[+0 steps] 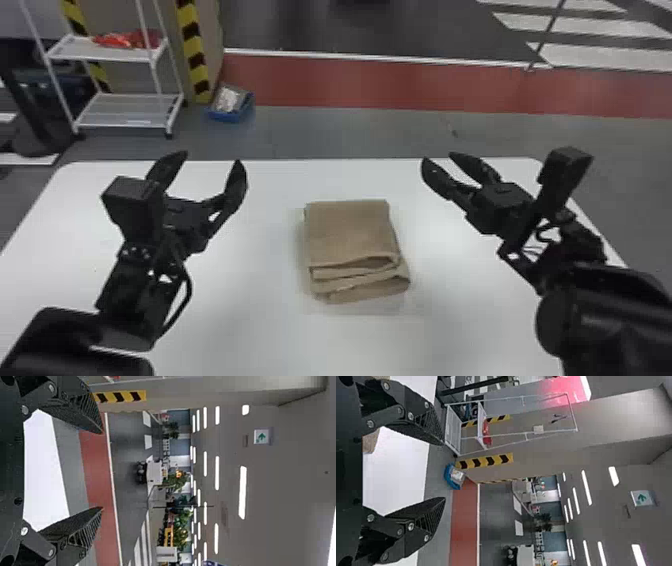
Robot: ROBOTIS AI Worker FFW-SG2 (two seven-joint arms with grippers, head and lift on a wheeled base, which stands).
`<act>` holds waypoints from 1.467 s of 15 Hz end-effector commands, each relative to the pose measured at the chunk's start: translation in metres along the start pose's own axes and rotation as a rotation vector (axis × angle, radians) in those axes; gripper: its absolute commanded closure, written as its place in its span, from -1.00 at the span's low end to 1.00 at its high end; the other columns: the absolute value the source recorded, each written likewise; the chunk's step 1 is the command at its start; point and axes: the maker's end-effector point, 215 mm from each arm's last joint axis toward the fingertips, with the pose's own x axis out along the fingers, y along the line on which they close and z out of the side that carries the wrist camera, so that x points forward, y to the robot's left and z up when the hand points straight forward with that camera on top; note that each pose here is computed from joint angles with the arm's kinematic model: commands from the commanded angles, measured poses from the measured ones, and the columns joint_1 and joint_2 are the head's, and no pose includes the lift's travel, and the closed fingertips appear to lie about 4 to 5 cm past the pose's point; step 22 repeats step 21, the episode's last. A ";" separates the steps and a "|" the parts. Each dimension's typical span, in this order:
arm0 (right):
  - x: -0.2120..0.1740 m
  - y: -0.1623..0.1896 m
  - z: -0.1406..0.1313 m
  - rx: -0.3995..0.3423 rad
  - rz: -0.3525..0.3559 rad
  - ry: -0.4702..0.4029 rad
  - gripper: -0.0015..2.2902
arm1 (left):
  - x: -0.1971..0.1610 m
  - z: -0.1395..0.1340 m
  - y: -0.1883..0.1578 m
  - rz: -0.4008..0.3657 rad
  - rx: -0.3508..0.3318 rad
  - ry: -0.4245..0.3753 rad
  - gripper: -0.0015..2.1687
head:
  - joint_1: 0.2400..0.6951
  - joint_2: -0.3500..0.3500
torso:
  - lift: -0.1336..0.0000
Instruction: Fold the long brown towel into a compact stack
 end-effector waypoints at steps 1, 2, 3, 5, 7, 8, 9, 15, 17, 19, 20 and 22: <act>0.011 0.025 -0.014 -0.019 0.016 -0.009 -0.96 | 0.007 0.006 -0.003 0.025 0.036 -0.031 -0.97 | 0.82 -0.17 | -0.85; 0.011 0.031 -0.023 -0.019 0.012 0.001 -0.96 | 0.009 0.006 0.000 0.041 0.046 -0.029 -0.97 | 0.81 -0.14 | -0.85; 0.006 0.035 -0.032 -0.020 0.004 0.007 -0.96 | 0.012 0.004 0.005 0.051 0.047 -0.026 -0.98 | 0.81 -0.12 | -0.85; -0.008 0.034 -0.034 -0.020 -0.028 0.005 -0.96 | 0.017 0.004 0.007 0.047 0.049 -0.024 -0.98 | 0.84 -0.08 | -0.85; -0.021 0.025 -0.035 0.008 -0.071 0.009 -0.95 | 0.023 0.004 0.004 0.011 0.048 -0.010 -0.97 | 0.88 -0.07 | -0.85; -0.024 0.019 -0.038 0.023 -0.082 0.018 -0.95 | 0.026 0.001 0.004 -0.001 0.050 0.004 -0.97 | 0.89 -0.08 | -0.85; -0.027 0.013 -0.040 0.035 -0.092 0.027 -0.95 | 0.028 -0.003 0.006 -0.009 0.055 0.024 -0.98 | 0.90 -0.10 | -0.85; -0.028 0.005 -0.037 0.075 -0.092 0.026 -0.94 | 0.024 -0.018 0.027 0.029 0.052 0.055 -0.97 | 0.92 -0.14 | -0.85; -0.026 0.008 -0.035 0.070 -0.082 0.016 -0.94 | 0.016 -0.023 0.032 0.050 0.054 0.057 -0.97 | 0.94 -0.11 | -0.85; -0.029 0.012 -0.042 0.074 -0.075 0.024 -0.94 | 0.005 -0.032 0.039 0.065 0.042 0.068 -0.97 | 0.96 -0.08 | -0.85; -0.033 0.015 -0.047 0.080 -0.070 0.029 -0.94 | -0.002 -0.036 0.045 0.077 0.039 0.077 -0.97 | 0.98 -0.07 | -0.85; -0.034 0.018 -0.049 0.090 -0.065 0.028 -0.94 | -0.006 -0.037 0.047 0.078 0.037 0.078 -0.97 | 1.00 -0.06 | -0.85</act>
